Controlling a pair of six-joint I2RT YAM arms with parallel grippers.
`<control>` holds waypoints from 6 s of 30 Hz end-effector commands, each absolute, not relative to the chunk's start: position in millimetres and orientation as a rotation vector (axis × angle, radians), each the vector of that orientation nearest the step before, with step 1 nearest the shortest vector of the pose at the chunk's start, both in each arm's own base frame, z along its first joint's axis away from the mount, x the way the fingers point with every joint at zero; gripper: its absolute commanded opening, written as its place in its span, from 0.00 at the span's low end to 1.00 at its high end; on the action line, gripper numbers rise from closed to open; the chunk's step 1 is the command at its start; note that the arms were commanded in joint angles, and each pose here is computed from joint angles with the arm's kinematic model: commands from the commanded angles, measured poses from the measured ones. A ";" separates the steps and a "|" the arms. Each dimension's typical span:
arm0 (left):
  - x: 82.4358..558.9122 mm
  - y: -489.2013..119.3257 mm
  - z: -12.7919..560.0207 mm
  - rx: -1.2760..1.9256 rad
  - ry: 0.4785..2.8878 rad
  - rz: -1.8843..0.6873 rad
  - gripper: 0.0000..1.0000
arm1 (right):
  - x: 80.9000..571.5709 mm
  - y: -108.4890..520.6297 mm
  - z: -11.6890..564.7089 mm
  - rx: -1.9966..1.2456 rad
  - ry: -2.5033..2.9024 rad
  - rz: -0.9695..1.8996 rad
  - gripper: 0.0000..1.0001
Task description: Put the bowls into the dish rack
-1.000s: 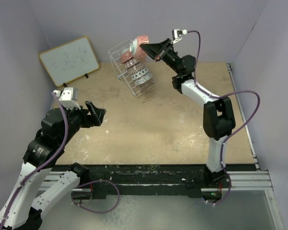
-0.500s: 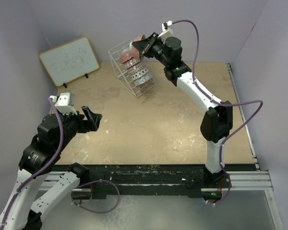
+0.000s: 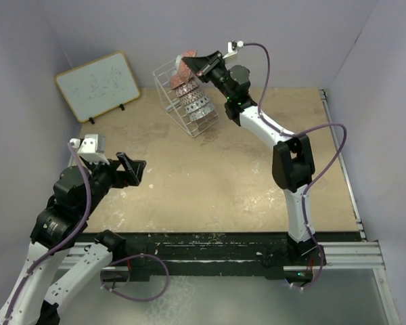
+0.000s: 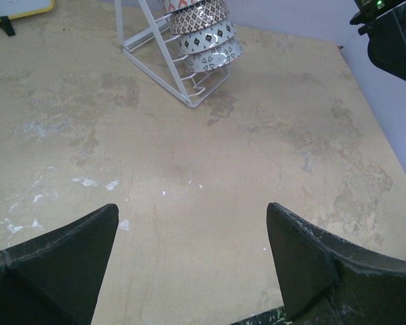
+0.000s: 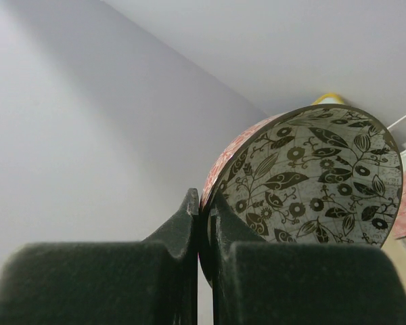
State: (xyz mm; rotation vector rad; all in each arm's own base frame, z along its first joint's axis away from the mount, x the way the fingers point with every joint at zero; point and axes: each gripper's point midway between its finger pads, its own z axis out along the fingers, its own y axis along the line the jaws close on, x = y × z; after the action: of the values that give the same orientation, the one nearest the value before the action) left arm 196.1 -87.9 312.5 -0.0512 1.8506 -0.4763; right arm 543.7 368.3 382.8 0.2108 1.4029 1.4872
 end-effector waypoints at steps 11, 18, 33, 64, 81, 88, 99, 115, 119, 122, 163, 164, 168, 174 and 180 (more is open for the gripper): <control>265.0 -165.1 354.1 0.119 1.438 -0.755 0.97 | 355.3 320.1 556.0 0.061 0.843 2.157 0.00; 272.0 -176.8 325.3 0.070 1.452 -0.848 0.97 | 326.7 303.7 528.5 0.124 0.829 2.296 0.00; 294.4 -199.5 316.8 0.091 1.403 -0.924 0.99 | 274.2 342.4 477.7 0.180 0.986 2.518 0.00; 317.2 -174.1 343.0 -0.023 1.335 -0.768 0.99 | 259.1 356.2 426.3 0.308 1.125 2.559 0.00; 303.9 -170.2 346.5 0.022 1.357 -0.746 0.99 | 259.6 355.1 436.7 0.230 1.044 2.585 0.00; 270.0 -149.2 330.2 0.000 1.431 -0.720 0.99 | 309.3 352.8 467.4 0.220 0.922 2.472 0.00; 201.9 -104.5 356.0 -0.007 1.451 -0.651 0.99 | 423.8 363.3 477.5 0.293 0.923 2.184 0.00; 157.9 -71.7 369.2 0.012 1.441 -0.566 0.99 | 542.0 386.4 445.4 0.443 0.842 1.966 0.00; 155.7 -69.5 368.5 0.022 1.442 -0.551 0.99 | 554.5 386.9 429.7 0.494 0.862 1.931 0.00; 155.6 -69.4 367.6 0.029 1.446 -0.545 0.99 | 561.9 387.5 420.7 0.517 0.873 1.908 0.00; 146.9 -61.5 368.9 0.056 1.439 -0.503 0.99 | 629.2 364.6 367.3 0.688 0.895 1.745 0.00; 147.4 -62.2 368.7 0.057 1.439 -0.504 0.99 | 630.5 364.6 365.1 0.690 0.901 1.740 0.00; 148.5 -62.9 369.4 0.060 1.436 -0.504 0.99 | 634.1 365.2 359.6 0.703 0.914 1.728 0.00; 148.6 -61.3 369.5 0.056 1.434 -0.496 0.99 | 641.8 364.6 347.5 0.727 0.928 1.706 0.00; 148.8 -61.5 368.4 0.059 1.437 -0.494 0.99 | 647.4 365.5 332.9 0.746 0.948 1.689 0.00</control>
State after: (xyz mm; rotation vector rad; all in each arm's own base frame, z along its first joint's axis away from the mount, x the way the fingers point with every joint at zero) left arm 150.4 -66.5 352.4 0.0619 1.4936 -0.5123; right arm 638.5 389.3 315.0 0.7298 1.0276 1.7383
